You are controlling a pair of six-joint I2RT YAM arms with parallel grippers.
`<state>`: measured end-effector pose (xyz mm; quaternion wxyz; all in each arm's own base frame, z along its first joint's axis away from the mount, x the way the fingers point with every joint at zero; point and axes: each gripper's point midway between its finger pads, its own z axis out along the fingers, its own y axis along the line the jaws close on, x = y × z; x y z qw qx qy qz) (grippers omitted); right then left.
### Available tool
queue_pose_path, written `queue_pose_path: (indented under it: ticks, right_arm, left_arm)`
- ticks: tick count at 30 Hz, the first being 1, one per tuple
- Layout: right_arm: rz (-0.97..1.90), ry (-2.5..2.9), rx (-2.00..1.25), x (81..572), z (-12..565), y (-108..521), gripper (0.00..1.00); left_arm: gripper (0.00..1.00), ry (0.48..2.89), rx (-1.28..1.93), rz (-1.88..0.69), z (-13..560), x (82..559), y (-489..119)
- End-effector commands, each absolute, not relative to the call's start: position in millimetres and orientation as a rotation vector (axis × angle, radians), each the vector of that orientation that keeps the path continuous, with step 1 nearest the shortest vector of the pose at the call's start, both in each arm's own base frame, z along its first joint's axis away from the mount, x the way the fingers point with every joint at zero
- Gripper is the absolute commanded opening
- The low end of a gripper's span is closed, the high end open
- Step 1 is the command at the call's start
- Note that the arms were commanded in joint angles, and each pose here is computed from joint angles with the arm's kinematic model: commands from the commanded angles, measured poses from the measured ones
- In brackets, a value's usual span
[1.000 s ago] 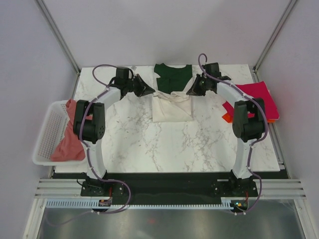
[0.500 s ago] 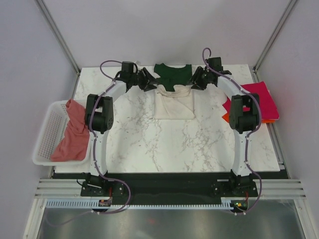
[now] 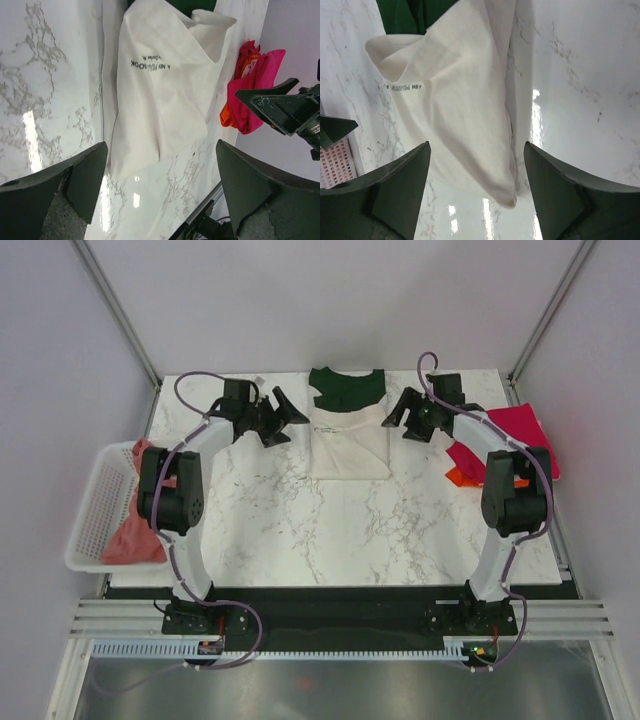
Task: Fold and stack the t-shirts
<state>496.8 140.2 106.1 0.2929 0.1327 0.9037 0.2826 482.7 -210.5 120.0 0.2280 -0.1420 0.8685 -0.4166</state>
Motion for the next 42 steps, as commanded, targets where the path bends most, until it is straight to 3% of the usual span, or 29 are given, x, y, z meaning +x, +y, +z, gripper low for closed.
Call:
queue_pose_path:
  ticks: [1, 3, 9, 22, 25, 28, 36, 42]
  right_arm:
    - [0.757, 2.298, 0.288, 484, 133, 133, 0.82]
    - [0.806, 2.335, 0.287, 462, 116, 137, 0.71]
    - [0.890, 2.373, 0.261, 425, 92, 146, 0.54]
    - [0.862, 2.443, 0.202, 397, 62, 150, 0.52]
    - [0.864, 2.441, 0.197, 398, 62, 151, 0.51]
    - [0.861, 2.450, 0.195, 398, 58, 154, 0.51]
    - [0.850, 2.464, 0.188, 405, 51, 160, 0.45]
    - [0.835, 2.472, 0.187, 407, 46, 162, 0.43]
  left_arm:
    - [0.96, 2.363, -0.291, -1.051, 132, 454, -200]
    - [0.93, 2.348, -0.255, -1.053, 138, 440, -201]
    - [0.79, 2.424, -0.183, -1.072, 111, 402, -218]
    - [0.68, 2.487, -0.004, -1.015, 77, 383, -230]
    - [0.76, 2.493, 0.069, -1.021, 72, 379, -237]
    - [0.77, 2.506, 0.092, -0.998, 64, 379, -240]
    - [0.61, 2.542, 0.094, -0.988, 45, 384, -245]
    - [0.61, 2.545, 0.087, -0.956, 41, 390, -245]
